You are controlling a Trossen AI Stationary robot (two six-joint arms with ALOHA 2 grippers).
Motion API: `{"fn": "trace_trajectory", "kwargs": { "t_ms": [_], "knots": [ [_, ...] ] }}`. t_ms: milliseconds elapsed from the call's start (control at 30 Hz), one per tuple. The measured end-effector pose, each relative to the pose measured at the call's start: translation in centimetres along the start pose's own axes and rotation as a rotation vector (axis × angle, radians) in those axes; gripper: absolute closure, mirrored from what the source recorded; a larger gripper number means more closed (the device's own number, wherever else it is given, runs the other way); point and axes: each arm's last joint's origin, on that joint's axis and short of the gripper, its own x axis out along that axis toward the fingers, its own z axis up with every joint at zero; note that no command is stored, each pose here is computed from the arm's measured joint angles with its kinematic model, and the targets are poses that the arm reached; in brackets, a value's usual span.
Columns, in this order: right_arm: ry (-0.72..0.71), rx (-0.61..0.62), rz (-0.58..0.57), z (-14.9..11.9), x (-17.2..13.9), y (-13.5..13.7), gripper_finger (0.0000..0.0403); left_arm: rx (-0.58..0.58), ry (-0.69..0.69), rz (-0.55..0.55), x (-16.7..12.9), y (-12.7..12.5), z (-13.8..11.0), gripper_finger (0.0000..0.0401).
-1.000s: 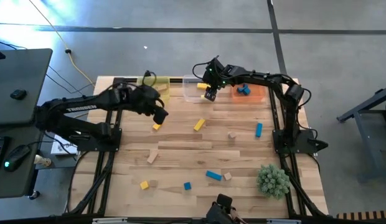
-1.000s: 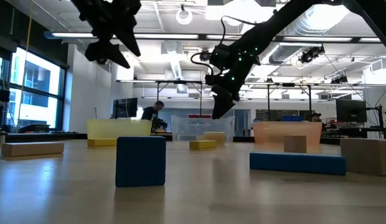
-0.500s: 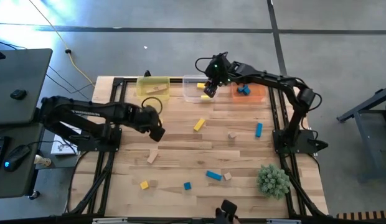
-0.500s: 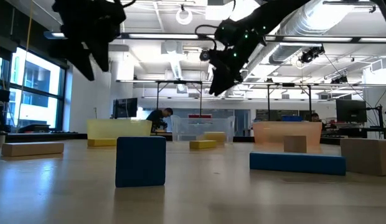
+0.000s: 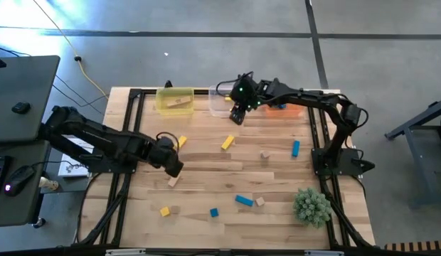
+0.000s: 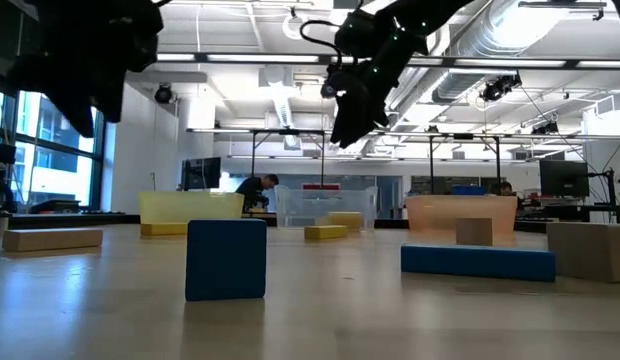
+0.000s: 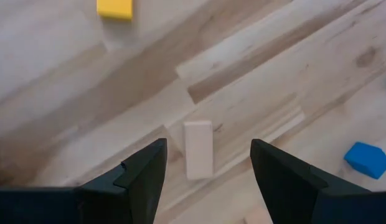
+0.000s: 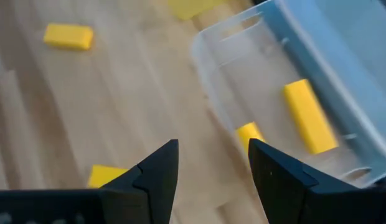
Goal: Sort & place blocks by color
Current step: Put the brown block into the yellow bin
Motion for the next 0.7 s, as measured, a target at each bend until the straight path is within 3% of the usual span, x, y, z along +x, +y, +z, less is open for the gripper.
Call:
{"fn": "trace_trajectory", "kwargs": {
  "t_ms": [200,500,700],
  "knots": [
    [0.006,-0.018,0.029,-0.1,0.0,2.2,0.0220,-0.059,0.004,0.028,1.1,0.5,-1.8,0.0178],
    [0.008,-0.014,0.047,-0.2,0.0,3.3,0.0220,-0.092,-0.026,-0.024,2.4,0.2,-3.8,0.0178],
    [0.008,0.014,0.044,-0.2,0.0,3.3,0.0220,-0.056,-0.012,0.052,4.6,-0.8,-4.8,0.0178]
  ]
}}
